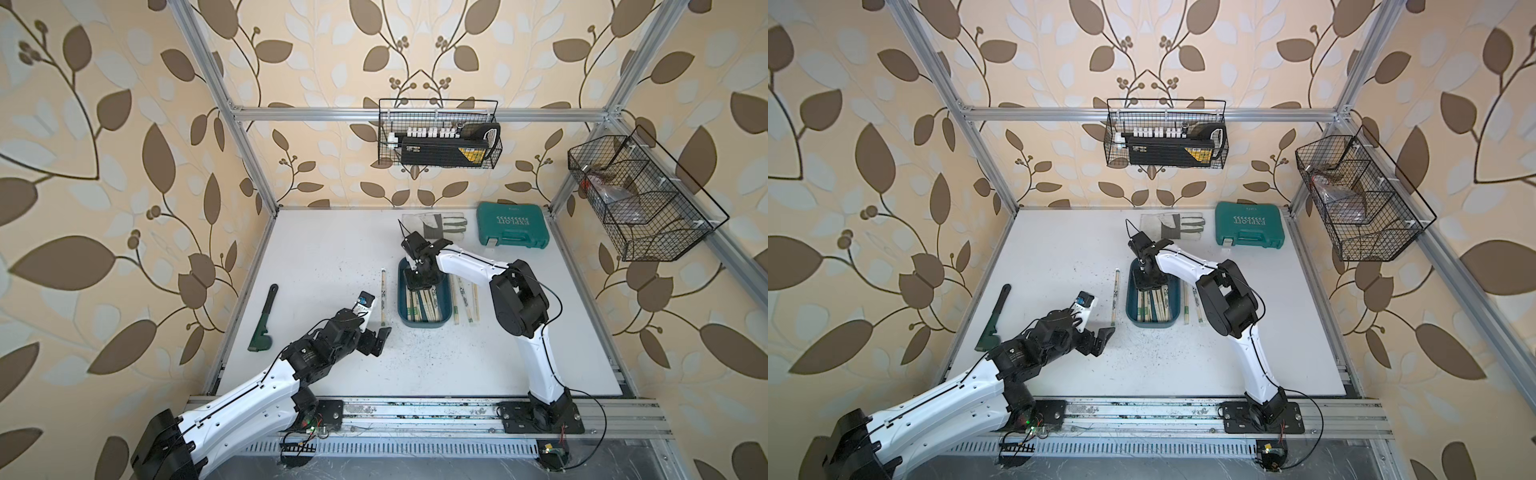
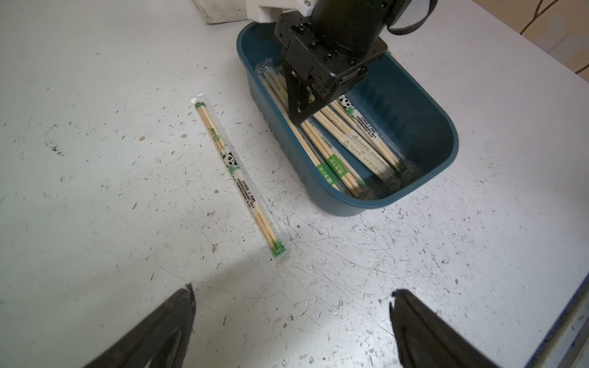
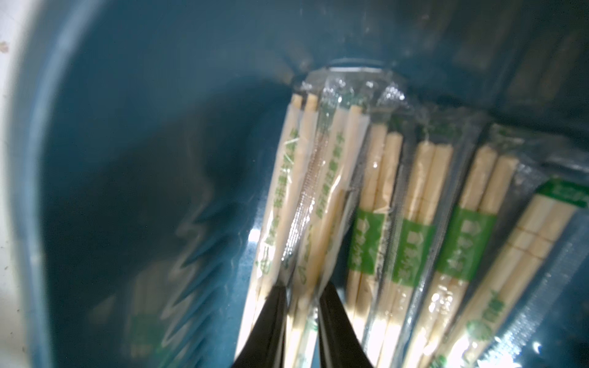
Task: Take the paired disposable chopsticks out of the storage box
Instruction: Pick up the paired disposable chopsticks from the storage box.
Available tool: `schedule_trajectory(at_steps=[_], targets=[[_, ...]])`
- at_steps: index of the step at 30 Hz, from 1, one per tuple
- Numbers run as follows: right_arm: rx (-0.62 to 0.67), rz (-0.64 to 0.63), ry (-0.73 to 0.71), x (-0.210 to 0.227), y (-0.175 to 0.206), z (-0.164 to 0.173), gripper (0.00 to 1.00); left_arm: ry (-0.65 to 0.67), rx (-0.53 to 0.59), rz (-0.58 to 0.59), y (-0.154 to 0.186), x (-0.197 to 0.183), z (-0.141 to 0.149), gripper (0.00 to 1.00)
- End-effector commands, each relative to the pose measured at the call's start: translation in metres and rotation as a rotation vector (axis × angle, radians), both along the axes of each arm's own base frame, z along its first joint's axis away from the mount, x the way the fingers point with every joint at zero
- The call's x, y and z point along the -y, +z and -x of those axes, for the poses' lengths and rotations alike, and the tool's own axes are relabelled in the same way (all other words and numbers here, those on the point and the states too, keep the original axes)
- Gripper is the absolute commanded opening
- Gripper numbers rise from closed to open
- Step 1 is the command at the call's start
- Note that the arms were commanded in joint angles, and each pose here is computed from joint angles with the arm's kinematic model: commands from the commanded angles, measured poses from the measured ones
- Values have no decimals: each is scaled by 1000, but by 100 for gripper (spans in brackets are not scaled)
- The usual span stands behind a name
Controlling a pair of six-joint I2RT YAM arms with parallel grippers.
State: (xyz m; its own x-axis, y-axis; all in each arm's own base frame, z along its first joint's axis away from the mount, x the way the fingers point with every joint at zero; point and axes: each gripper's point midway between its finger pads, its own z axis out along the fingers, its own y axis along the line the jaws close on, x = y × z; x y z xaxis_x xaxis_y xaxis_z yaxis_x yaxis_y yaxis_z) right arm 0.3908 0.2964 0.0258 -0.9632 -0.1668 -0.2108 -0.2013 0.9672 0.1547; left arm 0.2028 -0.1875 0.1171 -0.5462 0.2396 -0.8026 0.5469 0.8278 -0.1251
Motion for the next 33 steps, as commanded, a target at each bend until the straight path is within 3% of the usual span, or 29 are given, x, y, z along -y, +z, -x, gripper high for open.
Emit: schedule_trajectory(at_steps=[1, 5, 15, 33], targets=[[-35, 36, -17, 7, -21, 0, 17, -4, 34, 25, 14, 4, -5, 99], [-29, 34, -25, 8, -17, 0, 10, -1, 34, 26, 14, 4, -4, 99], [36, -24, -76, 6, 27, -5, 6, 2, 35, 25, 14, 3, -5, 99], [91, -85, -63, 20, 78, -5, 6, 4, 33, 23, 12, 4, -5, 99]])
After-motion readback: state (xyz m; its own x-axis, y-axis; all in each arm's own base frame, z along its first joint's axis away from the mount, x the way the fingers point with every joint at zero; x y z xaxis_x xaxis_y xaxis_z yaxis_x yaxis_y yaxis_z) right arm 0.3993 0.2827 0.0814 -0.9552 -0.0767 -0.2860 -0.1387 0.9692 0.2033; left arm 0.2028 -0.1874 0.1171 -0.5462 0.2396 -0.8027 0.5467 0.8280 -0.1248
